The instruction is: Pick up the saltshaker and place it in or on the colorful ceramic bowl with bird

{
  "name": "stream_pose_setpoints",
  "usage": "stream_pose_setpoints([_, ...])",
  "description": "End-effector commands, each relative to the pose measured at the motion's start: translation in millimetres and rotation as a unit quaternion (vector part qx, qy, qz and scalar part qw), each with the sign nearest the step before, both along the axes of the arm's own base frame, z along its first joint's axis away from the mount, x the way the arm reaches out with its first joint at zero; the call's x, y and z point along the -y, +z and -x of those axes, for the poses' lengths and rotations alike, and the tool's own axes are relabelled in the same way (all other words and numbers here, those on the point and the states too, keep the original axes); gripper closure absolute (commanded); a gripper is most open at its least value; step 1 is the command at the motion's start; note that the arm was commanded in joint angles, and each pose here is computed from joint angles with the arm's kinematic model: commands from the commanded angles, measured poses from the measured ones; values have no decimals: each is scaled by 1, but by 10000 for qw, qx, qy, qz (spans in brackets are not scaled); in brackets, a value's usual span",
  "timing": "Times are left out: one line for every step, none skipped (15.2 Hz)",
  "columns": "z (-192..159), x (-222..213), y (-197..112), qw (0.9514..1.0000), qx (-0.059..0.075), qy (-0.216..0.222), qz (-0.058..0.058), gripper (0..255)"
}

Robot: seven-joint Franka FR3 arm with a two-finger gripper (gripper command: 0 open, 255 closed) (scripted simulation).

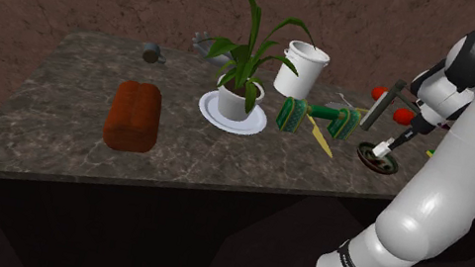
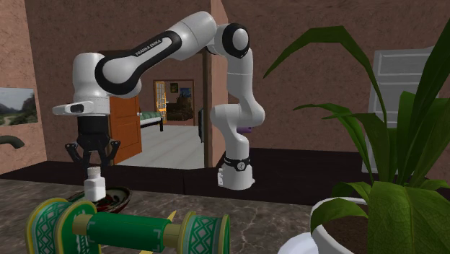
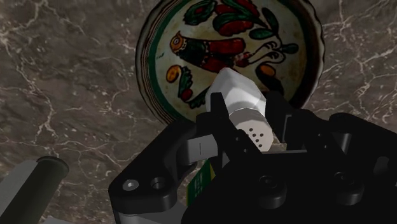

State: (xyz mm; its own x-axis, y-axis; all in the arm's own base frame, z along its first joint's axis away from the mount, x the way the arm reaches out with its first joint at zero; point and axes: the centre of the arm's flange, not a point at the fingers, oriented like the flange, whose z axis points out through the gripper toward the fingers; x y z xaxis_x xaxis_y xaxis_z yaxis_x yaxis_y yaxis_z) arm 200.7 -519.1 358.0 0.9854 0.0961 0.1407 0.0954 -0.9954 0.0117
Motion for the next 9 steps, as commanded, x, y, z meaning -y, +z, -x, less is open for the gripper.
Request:
stream_pose_setpoints([0, 0, 0, 10000, 1, 0, 1, 255])
stream_pose_setpoints([0, 0, 0, 10000, 1, 0, 1, 255])
stream_pose_setpoints([0, 0, 0, 10000, 1, 0, 1, 255])
stream_pose_setpoints([0, 0, 0, 10000, 1, 0, 0, 255])
stream_pose_setpoints([0, 0, 0, 10000, 1, 0, 0, 0])
stream_pose_setpoints([0, 0, 0, 10000, 1, 0, 0, 0])
stream_pose_setpoints([0, 0, 0, 10000, 1, 0, 0, 0])
stream_pose_setpoints([0, 0, 0, 10000, 1, 0, 0, 0])
stream_pose_setpoints([0, 0, 0, 10000, 1, 0, 0, 0])
